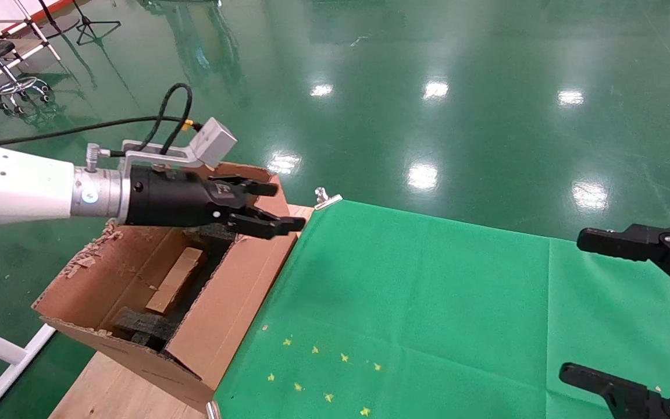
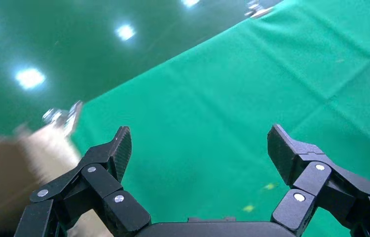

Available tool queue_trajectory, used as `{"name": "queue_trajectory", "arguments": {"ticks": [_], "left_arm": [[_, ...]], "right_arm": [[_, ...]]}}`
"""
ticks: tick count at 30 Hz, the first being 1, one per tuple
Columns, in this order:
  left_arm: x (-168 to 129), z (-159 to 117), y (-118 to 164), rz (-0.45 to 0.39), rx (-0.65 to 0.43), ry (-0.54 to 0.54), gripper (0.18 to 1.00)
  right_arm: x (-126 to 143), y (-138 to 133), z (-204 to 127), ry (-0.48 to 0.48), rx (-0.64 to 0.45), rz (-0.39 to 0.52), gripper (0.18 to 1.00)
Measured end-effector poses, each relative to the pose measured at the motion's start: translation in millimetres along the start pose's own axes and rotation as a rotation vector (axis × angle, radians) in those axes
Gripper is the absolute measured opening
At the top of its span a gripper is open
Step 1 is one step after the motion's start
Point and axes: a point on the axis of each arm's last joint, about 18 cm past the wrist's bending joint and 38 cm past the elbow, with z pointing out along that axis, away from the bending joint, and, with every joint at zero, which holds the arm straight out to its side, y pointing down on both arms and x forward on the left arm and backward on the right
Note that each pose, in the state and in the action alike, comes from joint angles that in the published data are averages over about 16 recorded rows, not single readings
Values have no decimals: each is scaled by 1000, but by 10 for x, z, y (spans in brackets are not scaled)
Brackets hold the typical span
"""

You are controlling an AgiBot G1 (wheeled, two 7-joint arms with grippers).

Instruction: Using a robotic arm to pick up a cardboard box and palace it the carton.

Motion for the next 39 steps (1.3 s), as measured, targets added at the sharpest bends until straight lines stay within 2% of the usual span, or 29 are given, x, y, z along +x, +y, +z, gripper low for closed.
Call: {"name": "queue_trajectory", "arguments": {"ticks": [16,31,39], "left_arm": [[745,28,-165,167,220,259,1001],[1438,-195,-256,323,435,470,1001],[1639,-300,-269,366,500,530,1001]], "right_arm": [[0,0,0,0,0,0,1001],[0,0,0,0,0,0,1001],[1,0,-1,0,0,0,1001]]}}
